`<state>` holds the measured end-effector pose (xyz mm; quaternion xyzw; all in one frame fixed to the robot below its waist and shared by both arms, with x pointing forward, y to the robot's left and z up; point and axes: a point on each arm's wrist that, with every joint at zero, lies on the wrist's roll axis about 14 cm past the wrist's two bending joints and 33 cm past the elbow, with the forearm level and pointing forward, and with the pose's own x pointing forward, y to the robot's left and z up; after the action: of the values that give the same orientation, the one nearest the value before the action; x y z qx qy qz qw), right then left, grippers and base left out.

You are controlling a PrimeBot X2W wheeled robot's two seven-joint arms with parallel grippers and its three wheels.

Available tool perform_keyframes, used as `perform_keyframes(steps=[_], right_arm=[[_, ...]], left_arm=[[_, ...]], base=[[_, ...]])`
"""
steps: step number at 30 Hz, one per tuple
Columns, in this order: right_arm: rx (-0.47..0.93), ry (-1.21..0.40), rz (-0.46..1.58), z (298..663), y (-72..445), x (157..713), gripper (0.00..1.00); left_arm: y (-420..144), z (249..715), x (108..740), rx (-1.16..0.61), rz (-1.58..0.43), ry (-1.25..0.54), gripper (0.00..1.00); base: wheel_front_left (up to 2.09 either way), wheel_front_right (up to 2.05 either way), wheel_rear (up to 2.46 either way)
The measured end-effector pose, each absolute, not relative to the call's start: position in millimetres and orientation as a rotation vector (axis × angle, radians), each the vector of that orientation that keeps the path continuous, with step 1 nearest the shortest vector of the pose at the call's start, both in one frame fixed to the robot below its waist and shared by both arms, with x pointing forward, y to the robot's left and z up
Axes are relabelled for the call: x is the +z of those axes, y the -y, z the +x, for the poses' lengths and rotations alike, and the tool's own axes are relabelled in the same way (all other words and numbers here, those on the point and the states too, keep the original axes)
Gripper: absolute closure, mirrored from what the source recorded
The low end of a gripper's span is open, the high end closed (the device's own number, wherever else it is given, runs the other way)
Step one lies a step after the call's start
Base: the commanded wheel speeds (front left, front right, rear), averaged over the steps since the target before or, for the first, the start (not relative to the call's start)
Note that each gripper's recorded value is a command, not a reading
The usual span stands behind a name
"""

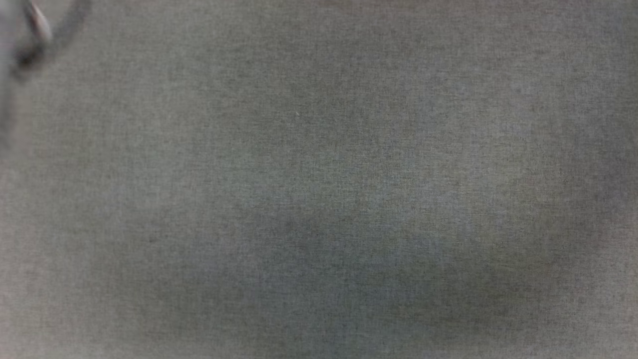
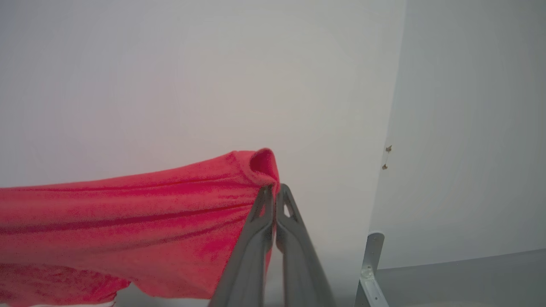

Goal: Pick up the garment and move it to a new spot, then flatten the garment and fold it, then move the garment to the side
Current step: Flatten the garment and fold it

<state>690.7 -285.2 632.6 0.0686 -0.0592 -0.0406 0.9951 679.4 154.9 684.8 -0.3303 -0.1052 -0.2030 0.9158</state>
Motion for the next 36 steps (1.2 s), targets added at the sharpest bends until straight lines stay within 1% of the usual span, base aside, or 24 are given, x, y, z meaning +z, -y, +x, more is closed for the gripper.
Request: perform_keyframes(steps=[3, 7, 11, 16, 19, 24, 28, 32, 36], right_arm=[[-0.064, 0.013, 0.134, 684.4, 278.2, 586.5, 1.0], [-0.011, -0.109, 0.145, 664.0, 262.8, 532.5, 1.0], [0.031, -0.219, 0.203, 629.8, 256.0, 488.7, 1.0], [0.071, -0.321, 0.237, 580.0, 255.2, 458.5, 1.0], [0.095, -0.35, 0.247, 551.7, 253.1, 454.8, 1.0], [0.125, -0.37, 0.245, 503.1, 253.1, 463.7, 1.0], [0.13, -0.401, 0.247, 461.9, 254.9, 472.2, 1.0], [0.142, -0.419, 0.266, 428.4, 249.6, 484.7, 1.0], [0.113, -0.434, 0.276, 399.3, 255.5, 494.4, 1.0]], left_arm=[[-152.6, 667.5, 637.5, -0.398, -0.754, 0.139, 1.0], [-142.3, 634.5, 588.2, -0.412, -0.808, 0.048, 1.0], [-123.4, 588.8, 545.5, -0.451, -0.861, -0.061, 1.0], [-116.5, 537.4, 526.1, -0.479, -0.9, -0.121, 1.0], [-112.5, 508.2, 518.6, -0.498, -0.902, -0.159, 1.0], [-107.9, 460.2, 518.1, -0.534, -0.903, -0.202, 1.0], [-114.8, 432.0, 530.1, -0.541, -0.905, -0.191, 1.0], [-120.3, 407.8, 541.3, -0.546, -0.912, -0.177, 1.0], [-124.7, 389.5, 549.7, -0.545, -0.913, -0.159, 1.0]], base=[[0.0, 0.0, 0.0], [0.0, 0.0, 0.0], [0.0, 0.0, 0.0], [0.0, 0.0, 0.0], [0.0, 0.0, 0.0], [0.0, 0.0, 0.0], [0.0, 0.0, 0.0], [0.0, 0.0, 0.0], [0.0, 0.0, 0.0]])
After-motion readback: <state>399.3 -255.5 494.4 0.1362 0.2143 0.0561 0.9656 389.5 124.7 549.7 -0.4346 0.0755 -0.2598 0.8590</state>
